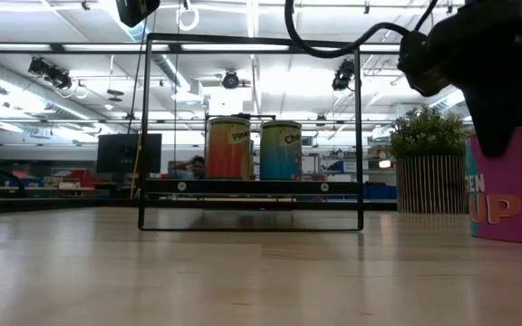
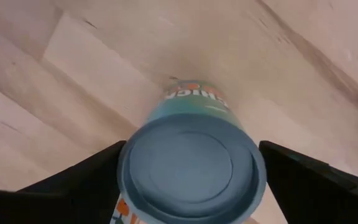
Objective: Pick and place cans onto a shelf
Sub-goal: Put the pink can on the shelf
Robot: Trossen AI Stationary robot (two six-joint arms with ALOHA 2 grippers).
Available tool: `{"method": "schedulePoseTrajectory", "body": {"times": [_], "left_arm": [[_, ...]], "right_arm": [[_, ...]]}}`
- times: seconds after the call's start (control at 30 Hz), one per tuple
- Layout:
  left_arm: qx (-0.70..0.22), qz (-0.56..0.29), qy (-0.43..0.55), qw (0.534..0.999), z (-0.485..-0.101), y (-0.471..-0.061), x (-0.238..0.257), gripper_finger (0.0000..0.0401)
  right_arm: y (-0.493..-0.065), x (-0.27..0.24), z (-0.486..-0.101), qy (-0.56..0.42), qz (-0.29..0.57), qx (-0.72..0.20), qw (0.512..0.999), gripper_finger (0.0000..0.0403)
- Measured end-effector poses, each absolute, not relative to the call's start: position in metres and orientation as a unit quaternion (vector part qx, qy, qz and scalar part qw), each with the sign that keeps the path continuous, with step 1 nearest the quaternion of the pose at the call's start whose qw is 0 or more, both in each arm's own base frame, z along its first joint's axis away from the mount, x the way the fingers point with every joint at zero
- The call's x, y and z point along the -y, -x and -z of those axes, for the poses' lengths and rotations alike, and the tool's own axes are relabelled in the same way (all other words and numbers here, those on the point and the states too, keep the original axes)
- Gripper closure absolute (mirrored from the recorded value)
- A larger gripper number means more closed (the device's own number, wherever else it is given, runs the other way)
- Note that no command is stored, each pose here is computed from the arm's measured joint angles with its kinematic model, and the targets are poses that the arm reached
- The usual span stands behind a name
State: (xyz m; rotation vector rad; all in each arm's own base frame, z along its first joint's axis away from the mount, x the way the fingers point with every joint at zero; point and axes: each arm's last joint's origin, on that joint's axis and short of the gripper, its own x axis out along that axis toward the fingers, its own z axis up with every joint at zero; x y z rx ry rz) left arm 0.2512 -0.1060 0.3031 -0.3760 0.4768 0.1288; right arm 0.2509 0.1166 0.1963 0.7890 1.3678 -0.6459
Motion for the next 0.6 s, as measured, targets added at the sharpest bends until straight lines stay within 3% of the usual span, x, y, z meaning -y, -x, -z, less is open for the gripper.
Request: {"method": "schedulePoseTrajectory", "body": {"times": [0.37,0.6], "left_arm": [[-0.204,-0.056,0.198,0.957,-0.319,-0.24,0.102,0.0278],[-0.15,-0.055,0.209,0.965,-0.345,-0.216,0.089,0.0278]], "right_arm": [[-0.251,-0.113,-0.196,-0.29,0.264,-0.61,0.688,0.0102],[-0.246,-0.09,-0.206,-0.24,0.237,-0.645,0.685,0.0103]]}}
